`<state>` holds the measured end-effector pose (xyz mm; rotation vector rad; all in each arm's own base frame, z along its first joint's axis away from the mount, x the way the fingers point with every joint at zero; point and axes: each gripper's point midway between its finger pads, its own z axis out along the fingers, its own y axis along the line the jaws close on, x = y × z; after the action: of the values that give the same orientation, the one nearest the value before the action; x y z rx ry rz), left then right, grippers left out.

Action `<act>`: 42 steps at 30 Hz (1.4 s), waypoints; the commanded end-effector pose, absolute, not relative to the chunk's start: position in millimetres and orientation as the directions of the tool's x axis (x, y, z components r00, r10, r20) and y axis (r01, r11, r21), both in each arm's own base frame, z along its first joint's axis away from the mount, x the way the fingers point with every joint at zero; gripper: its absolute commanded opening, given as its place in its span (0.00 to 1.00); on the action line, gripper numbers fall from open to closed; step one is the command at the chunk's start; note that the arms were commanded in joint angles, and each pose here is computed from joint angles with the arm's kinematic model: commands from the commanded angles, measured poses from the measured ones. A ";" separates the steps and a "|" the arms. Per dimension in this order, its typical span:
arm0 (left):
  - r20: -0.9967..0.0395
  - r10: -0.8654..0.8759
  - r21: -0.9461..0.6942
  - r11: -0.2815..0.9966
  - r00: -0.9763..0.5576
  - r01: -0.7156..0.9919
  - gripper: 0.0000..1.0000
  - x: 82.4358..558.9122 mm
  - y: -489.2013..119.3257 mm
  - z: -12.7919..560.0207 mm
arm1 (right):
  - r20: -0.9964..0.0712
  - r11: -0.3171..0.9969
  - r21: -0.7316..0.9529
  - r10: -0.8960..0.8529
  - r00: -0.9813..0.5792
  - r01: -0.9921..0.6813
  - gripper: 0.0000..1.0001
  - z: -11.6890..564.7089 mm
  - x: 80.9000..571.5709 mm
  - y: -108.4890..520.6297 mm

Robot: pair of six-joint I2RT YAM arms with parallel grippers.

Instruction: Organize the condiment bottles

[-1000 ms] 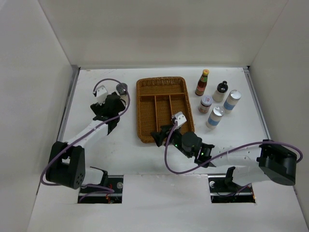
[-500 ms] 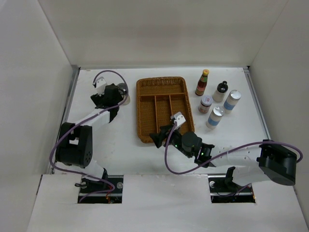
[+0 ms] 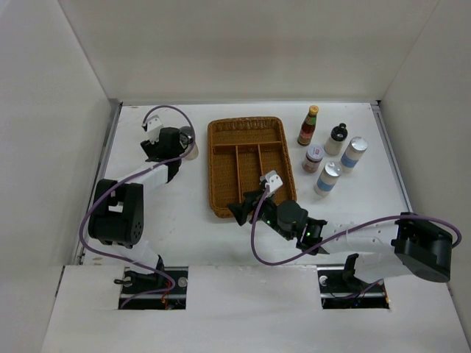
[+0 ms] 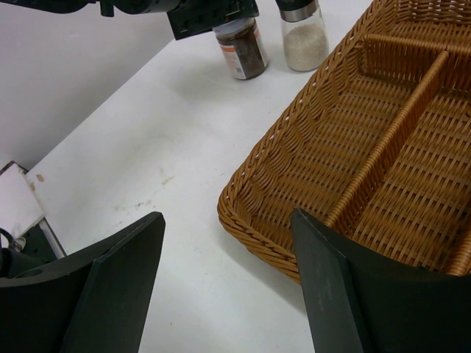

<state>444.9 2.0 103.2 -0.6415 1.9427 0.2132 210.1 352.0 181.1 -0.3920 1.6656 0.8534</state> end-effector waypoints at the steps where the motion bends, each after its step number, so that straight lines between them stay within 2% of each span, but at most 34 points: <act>1: -0.900 -0.352 -0.174 0.830 -0.256 -0.530 0.40 447.9 9.0 122.7 | -0.939 0.657 0.343 0.235 -0.249 -0.672 0.76 202.5 211.6 354.8; 3: -0.908 -0.356 -0.191 0.822 -0.223 -0.536 0.33 439.9 12.7 134.4 | -0.939 0.659 0.345 0.237 -0.251 -0.669 0.76 201.8 212.7 354.6; 5: -0.917 -0.359 -0.219 0.818 -0.175 -0.533 0.30 425.8 15.2 155.7 | -0.938 0.660 0.346 0.237 -0.252 -0.667 0.76 201.4 213.2 354.2; 9: -0.926 -0.373 -0.302 0.827 -0.061 -0.474 0.30 386.2 5.8 212.7 | -0.934 0.664 0.357 0.263 -0.242 -0.657 0.76 206.6 214.1 349.1; 14: -0.914 -0.406 -0.383 0.872 -0.013 -0.305 0.30 351.0 -41.4 282.0 | -0.927 0.712 0.376 0.287 -0.243 -0.593 0.76 202.4 227.0 337.9; 16: -0.906 -0.423 -0.410 0.883 -0.007 -0.228 0.30 352.3 -68.3 305.7 | -0.925 0.725 0.381 0.295 -0.241 -0.575 0.66 201.4 232.1 333.7; 19: -0.906 -0.422 -0.415 0.899 -0.026 -0.144 0.30 373.7 -109.9 325.9 | -0.914 0.722 0.404 0.306 -0.265 -0.561 0.41 199.6 233.3 330.8; 21: -0.907 -0.420 -0.416 0.905 -0.031 -0.094 0.30 399.7 -135.9 330.7 | -0.911 0.722 0.411 0.306 -0.276 -0.556 0.28 199.2 232.4 330.0; 24: -0.903 -0.426 -0.425 0.905 -0.045 -0.034 0.30 442.2 -170.6 330.9 | -0.911 0.743 0.409 0.302 -0.281 -0.530 0.18 192.7 238.6 327.3; 28: -0.912 -0.405 -0.405 0.914 -0.071 -0.003 0.30 490.4 -203.9 319.9 | -0.908 0.756 0.412 0.297 -0.295 -0.509 0.17 187.8 242.4 324.7; 32: -0.917 -0.379 -0.378 0.925 -0.121 -0.035 0.29 528.6 -212.1 287.5 | -0.909 0.758 0.412 0.303 -0.287 -0.506 0.22 189.6 243.6 321.7; 42: -0.924 -0.339 -0.327 0.940 -0.179 -0.095 0.29 567.2 -211.3 221.4 | -0.910 0.756 0.409 0.298 -0.288 -0.511 0.28 188.9 244.9 321.4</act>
<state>542.0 -207.6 141.1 -0.2743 1.9679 -0.1233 241.2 323.3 177.1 -0.2055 1.7186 0.7758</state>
